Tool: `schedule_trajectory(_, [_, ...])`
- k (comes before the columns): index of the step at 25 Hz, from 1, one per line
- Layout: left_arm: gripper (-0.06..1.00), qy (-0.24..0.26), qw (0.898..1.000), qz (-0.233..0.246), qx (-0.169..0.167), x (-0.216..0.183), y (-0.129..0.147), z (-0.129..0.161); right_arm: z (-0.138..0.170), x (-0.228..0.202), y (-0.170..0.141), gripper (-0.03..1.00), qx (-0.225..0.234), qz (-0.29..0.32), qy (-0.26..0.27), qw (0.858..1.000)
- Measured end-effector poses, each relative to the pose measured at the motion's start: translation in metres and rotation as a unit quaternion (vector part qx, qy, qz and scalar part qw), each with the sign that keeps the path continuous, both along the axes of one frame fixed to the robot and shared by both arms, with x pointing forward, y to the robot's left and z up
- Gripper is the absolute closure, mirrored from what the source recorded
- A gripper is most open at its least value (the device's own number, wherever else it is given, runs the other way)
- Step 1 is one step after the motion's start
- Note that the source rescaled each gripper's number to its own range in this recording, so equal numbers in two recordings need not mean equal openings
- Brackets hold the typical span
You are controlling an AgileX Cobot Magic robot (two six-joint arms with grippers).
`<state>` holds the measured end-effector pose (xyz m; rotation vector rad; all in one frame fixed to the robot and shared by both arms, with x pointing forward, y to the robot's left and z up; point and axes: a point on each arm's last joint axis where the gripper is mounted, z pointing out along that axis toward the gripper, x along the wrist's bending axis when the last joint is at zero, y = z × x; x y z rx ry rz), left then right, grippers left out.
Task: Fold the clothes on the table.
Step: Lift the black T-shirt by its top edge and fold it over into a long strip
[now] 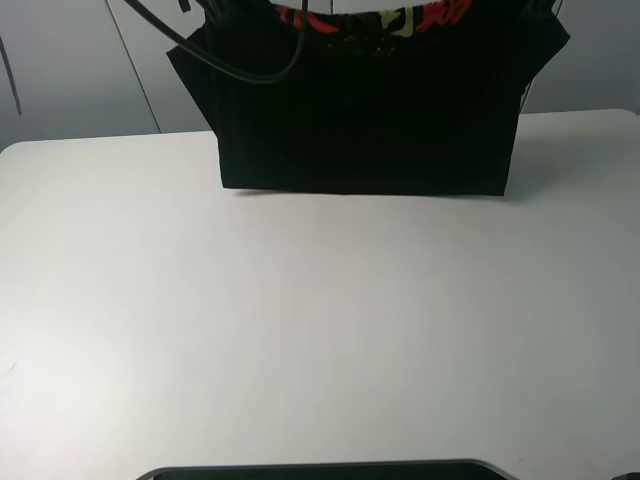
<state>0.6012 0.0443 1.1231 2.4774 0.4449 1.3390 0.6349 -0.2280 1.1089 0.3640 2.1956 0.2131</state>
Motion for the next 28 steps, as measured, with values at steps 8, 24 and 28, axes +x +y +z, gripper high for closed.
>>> schedule_trajectory(8, [0.94, 0.039, 0.995, 0.092, -0.008, 0.007, 0.032, 0.016, 0.025, -0.002, -0.001, 0.97, 0.05, -0.045, 0.012, 0.998])
schedule_trajectory(24, [0.94, 0.388, 0.921, -0.004, 0.026, -0.047, 0.022, -0.072, -0.096, -0.086, 0.009, 0.97, 0.088, -0.046, 0.467, 0.879])
schedule_trajectory(28, [0.94, 0.455, 0.887, -0.016, 0.074, -0.072, 0.038, -0.111, -0.135, -0.108, 0.006, 0.97, 0.084, -0.045, 0.501, 0.86])
